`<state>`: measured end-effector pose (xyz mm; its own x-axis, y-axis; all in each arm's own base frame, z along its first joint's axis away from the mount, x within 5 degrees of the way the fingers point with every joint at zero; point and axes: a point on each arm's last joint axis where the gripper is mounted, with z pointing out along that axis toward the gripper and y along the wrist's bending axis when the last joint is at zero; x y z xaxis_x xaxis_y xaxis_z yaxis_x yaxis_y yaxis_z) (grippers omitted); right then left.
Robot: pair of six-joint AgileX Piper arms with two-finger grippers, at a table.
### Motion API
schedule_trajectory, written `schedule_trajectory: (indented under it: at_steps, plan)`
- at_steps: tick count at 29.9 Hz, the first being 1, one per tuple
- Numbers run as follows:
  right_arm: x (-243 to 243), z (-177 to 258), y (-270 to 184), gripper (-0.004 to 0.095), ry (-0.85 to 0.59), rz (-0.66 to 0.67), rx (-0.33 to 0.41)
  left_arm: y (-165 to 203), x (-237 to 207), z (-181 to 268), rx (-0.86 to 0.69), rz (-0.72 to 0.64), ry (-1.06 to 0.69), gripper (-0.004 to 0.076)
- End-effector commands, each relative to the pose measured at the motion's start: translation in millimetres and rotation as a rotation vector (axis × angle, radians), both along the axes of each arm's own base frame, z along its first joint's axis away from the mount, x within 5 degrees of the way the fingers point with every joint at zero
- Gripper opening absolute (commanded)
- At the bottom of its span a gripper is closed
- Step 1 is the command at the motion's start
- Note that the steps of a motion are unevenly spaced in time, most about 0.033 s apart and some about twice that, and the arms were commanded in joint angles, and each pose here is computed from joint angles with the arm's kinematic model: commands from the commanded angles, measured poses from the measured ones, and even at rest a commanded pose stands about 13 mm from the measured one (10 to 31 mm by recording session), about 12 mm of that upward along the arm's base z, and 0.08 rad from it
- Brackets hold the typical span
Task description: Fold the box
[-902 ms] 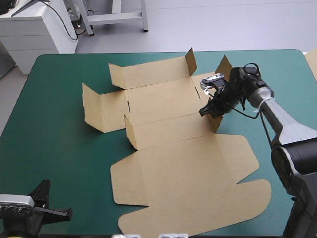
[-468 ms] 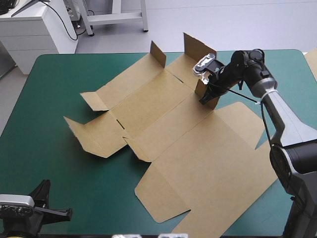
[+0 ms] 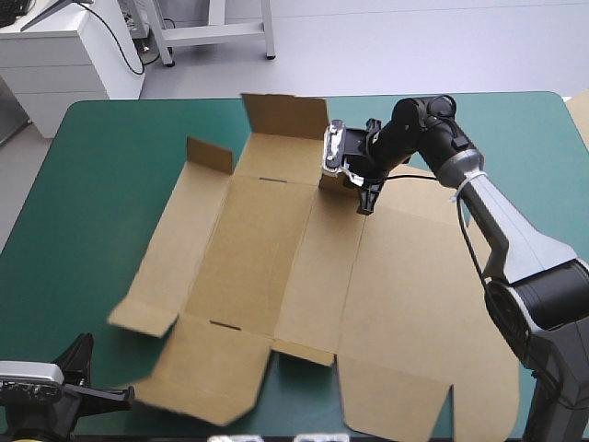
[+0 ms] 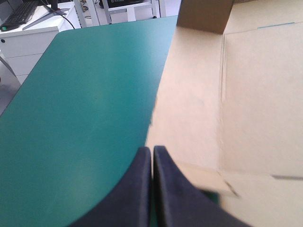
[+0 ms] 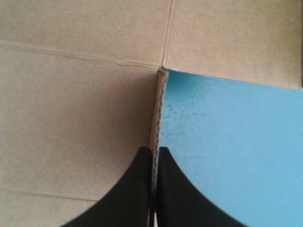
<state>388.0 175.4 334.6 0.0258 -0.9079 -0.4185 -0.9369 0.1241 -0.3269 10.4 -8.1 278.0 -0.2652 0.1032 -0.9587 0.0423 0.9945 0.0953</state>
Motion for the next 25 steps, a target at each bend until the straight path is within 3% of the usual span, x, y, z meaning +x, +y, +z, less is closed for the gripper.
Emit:
schedule_trajectory:
  at_steps: [1,9,13,20,25]
  plan:
    - [-12.4,38.1,10.9,-0.0021,-0.185,0.089,0.037,-0.5,-2.3,12.5,-0.017,-0.004,-0.101,-0.0008]
    - [-12.6,38.3,30.6,-0.0021,-0.239,0.097,0.085,-0.5,-2.3,12.5,-0.017,-0.004,-0.101,-0.0008]
    - [-4.2,26.7,35.3,-0.0021,-0.185,0.012,0.138,-0.5,-2.3,12.5,-0.017,-0.004,-0.101,-0.0008]
    - [7.6,-3.4,46.7,-0.0021,-0.096,-0.02,0.148,-0.5,-2.3,12.5,-0.017,-0.004,-0.101,-0.0008]
    - [8.0,-10.3,52.5,0.0017,-0.042,-0.018,0.196,-0.5,-2.3,12.5,-0.017,-0.004,-0.101,-0.0008]
